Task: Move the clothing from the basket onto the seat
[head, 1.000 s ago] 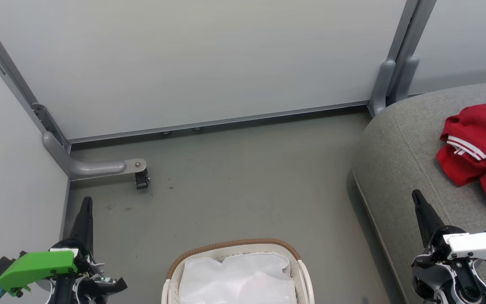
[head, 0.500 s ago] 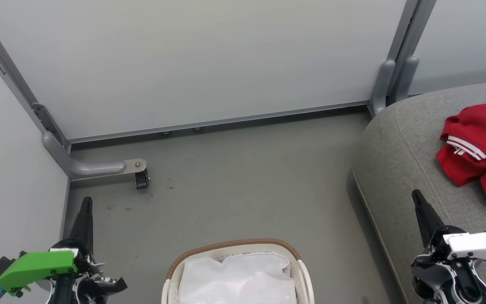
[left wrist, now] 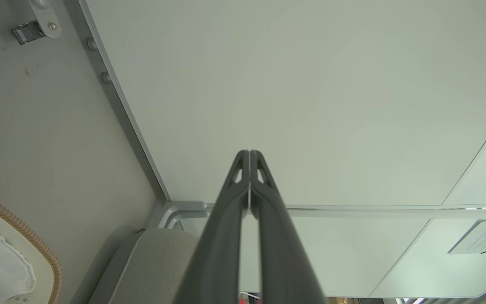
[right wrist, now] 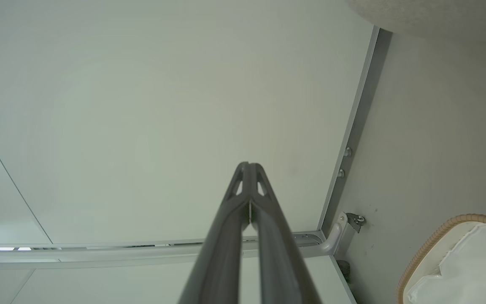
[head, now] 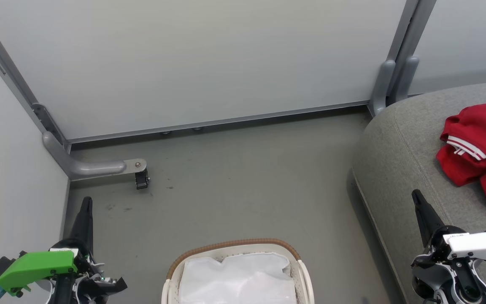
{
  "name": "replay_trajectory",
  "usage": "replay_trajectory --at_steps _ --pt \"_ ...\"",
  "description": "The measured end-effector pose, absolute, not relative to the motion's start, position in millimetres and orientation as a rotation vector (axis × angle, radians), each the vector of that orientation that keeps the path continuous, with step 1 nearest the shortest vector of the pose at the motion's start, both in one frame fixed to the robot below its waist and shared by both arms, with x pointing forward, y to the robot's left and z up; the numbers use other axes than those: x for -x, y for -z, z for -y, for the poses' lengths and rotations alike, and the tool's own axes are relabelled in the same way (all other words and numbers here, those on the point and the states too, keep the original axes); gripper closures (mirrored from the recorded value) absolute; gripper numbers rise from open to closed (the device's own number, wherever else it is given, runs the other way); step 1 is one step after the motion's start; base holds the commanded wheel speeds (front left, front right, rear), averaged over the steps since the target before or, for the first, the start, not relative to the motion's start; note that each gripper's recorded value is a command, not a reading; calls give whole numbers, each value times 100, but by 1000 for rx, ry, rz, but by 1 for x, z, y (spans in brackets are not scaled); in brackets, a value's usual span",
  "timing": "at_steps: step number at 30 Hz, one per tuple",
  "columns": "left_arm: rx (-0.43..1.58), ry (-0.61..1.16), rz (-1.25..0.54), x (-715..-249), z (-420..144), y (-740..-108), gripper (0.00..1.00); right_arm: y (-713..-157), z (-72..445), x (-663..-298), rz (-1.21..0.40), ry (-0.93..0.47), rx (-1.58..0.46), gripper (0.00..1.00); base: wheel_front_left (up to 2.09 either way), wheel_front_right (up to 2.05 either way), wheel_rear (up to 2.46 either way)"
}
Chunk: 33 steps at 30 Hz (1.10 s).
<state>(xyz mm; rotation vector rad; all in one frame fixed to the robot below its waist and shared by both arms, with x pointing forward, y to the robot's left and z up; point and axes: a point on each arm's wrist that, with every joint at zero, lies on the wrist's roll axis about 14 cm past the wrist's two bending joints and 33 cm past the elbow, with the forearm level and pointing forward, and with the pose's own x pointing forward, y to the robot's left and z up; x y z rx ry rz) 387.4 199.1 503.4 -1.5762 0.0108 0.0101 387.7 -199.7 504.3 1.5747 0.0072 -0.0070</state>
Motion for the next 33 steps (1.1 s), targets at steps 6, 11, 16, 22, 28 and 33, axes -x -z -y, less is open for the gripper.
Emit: replay_trajectory --at_steps 6,11,16,22,28,33 --pt "1576 -10 -11 -387 -199 -503 100 -504 200 -388 -7 7 -1575 100 0 0 0" --pt "1576 -10 -11 -387 -199 -503 100 -504 200 -388 -7 7 -1575 100 0 0 0" --pt "1576 -9 -10 -387 -199 -504 100 -504 200 -388 -7 7 -1575 100 0 0 0" --pt "1576 -9 -10 -387 -199 -504 100 -504 200 -388 -7 7 -1575 100 0 0 0" --pt "1576 -9 -10 -387 -199 -504 100 -504 200 -388 -7 7 -1575 100 0 0 0" --pt "1576 -9 -10 -387 -199 -504 100 -504 200 -388 -7 7 -1575 100 0 0 0"
